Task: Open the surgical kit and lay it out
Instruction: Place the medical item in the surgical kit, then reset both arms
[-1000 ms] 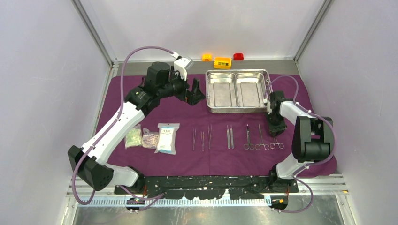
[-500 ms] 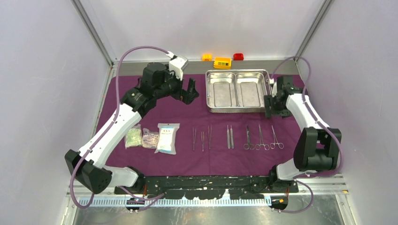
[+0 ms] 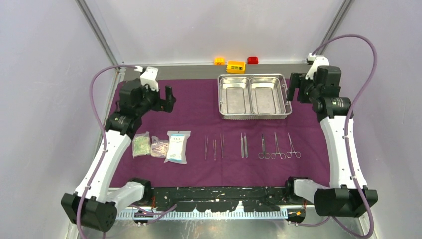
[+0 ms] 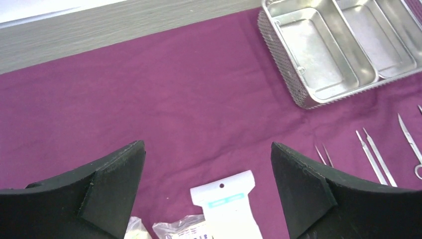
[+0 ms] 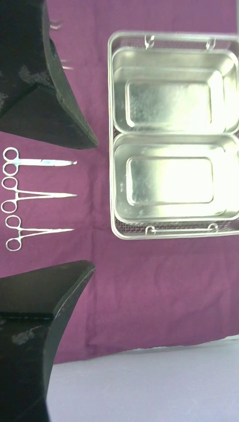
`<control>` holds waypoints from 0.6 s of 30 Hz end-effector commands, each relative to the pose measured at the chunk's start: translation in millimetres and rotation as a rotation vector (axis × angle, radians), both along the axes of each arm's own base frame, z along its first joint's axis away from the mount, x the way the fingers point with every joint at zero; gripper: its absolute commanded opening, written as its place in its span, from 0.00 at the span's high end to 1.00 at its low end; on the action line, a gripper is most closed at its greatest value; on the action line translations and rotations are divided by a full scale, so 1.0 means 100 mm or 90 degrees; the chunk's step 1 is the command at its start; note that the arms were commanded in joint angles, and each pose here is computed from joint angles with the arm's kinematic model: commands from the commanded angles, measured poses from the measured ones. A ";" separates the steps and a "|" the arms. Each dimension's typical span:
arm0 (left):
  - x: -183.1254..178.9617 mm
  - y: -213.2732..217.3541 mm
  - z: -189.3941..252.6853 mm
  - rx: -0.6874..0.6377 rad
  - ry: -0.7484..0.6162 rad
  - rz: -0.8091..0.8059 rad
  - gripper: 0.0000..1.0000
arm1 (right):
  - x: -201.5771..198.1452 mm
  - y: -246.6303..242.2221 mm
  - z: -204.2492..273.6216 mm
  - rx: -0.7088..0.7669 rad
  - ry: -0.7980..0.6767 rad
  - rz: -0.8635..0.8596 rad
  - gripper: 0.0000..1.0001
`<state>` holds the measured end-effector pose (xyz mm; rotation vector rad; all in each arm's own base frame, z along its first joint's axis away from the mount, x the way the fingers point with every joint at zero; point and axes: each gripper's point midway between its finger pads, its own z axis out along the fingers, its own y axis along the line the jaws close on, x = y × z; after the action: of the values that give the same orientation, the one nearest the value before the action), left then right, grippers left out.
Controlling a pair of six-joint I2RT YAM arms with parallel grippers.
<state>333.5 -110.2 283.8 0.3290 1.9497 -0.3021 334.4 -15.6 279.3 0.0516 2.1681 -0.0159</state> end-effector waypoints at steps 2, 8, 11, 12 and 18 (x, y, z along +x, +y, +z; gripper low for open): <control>-0.04 0.35 0.18 -0.030 -0.094 0.076 0.00 | -0.03 0.24 0.46 0.042 -0.130 0.064 0.13; -0.26 0.54 0.16 -0.004 -0.104 0.108 0.00 | -0.18 0.40 0.58 0.079 -0.187 0.104 0.12; -0.39 0.49 0.09 -0.027 -0.082 0.090 0.00 | -0.21 0.38 0.52 0.078 -0.180 0.096 0.12; -0.42 0.46 0.07 -0.038 -0.080 0.080 0.00 | -0.23 0.38 0.51 0.079 -0.179 0.094 0.12; -0.48 0.43 0.18 -0.056 -0.079 0.063 0.00 | -0.33 0.39 0.49 0.087 -0.174 0.094 0.12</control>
<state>289.5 -62.4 290.8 0.1839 1.8307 -0.2487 306.8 20.1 313.1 -0.0253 1.9524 0.1925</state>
